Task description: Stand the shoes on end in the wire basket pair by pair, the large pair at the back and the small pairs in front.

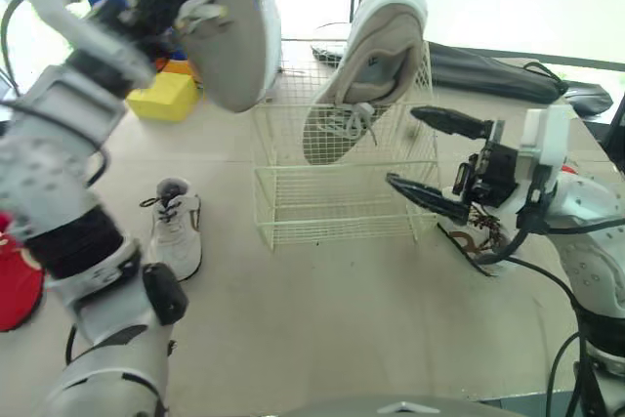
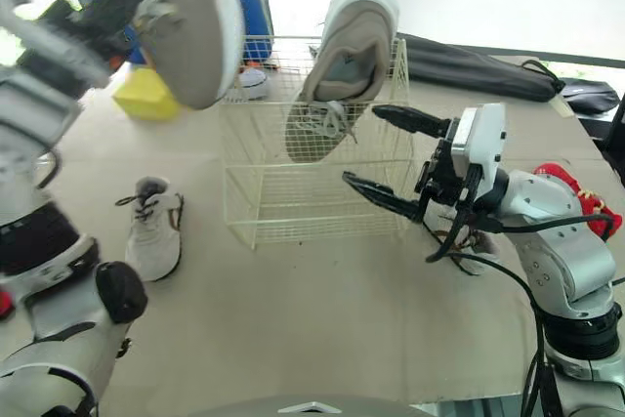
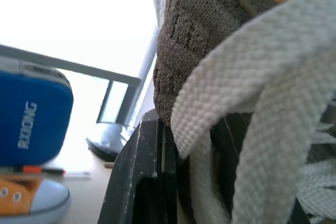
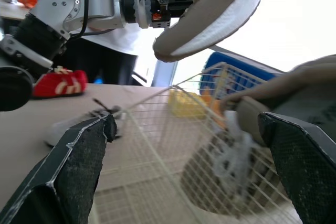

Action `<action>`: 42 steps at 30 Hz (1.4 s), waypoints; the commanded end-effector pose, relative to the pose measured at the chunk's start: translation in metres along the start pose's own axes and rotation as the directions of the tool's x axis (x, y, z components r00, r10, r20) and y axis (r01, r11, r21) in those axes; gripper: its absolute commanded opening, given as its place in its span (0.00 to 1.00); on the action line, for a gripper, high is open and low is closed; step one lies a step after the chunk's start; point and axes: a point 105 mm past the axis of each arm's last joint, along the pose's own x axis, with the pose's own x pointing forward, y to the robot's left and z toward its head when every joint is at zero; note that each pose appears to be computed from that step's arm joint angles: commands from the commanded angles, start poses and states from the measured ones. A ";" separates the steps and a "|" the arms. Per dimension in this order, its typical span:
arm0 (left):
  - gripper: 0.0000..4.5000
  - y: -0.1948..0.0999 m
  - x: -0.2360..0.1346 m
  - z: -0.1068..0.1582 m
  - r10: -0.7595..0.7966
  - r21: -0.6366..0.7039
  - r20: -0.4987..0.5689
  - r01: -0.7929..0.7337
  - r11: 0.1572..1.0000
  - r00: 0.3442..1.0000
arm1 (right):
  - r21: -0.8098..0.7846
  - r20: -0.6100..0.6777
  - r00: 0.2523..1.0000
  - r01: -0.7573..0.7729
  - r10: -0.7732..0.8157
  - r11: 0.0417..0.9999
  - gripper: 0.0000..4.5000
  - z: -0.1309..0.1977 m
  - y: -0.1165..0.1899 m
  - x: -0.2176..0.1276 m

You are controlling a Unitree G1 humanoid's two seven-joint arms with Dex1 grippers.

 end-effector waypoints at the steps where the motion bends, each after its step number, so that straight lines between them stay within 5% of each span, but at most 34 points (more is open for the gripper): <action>1: 0.14 -0.032 0.024 0.010 -0.064 0.307 0.183 0.005 0.952 0.981 | -0.086 0.007 0.998 0.069 -0.068 0.994 1.00 0.020 0.003 -0.007; 7: 0.14 -0.061 0.028 -0.012 -0.197 0.561 0.290 0.000 0.828 0.937 | -0.124 -0.015 0.992 0.123 -0.126 0.985 1.00 0.026 0.006 -0.011; 16: 0.14 -0.022 -0.008 -0.060 -0.123 0.682 0.208 -0.054 0.729 0.970 | -0.121 -0.025 0.988 0.149 -0.153 0.981 1.00 0.027 0.008 -0.014; 22: 0.14 -0.026 -0.014 -0.101 -0.046 0.519 0.113 -0.019 0.855 0.993 | -0.109 -0.026 0.991 0.129 -0.132 0.986 1.00 0.025 0.005 -0.011; 32: 0.14 -0.018 -0.047 -0.147 0.015 0.408 -0.153 0.049 0.912 0.988 | -0.093 -0.052 0.992 0.111 -0.116 0.989 1.00 0.020 0.006 -0.011; 40: 0.99 -0.021 -0.074 -0.140 -0.064 0.132 -0.283 0.105 0.986 0.957 | -0.074 -0.110 0.988 0.104 -0.112 0.992 1.00 0.010 0.008 -0.016; 42: 0.99 -0.021 -0.080 -0.128 -0.096 0.109 -0.289 0.132 0.985 0.952 | -0.070 -0.125 0.985 0.110 -0.118 0.991 1.00 0.008 0.006 -0.018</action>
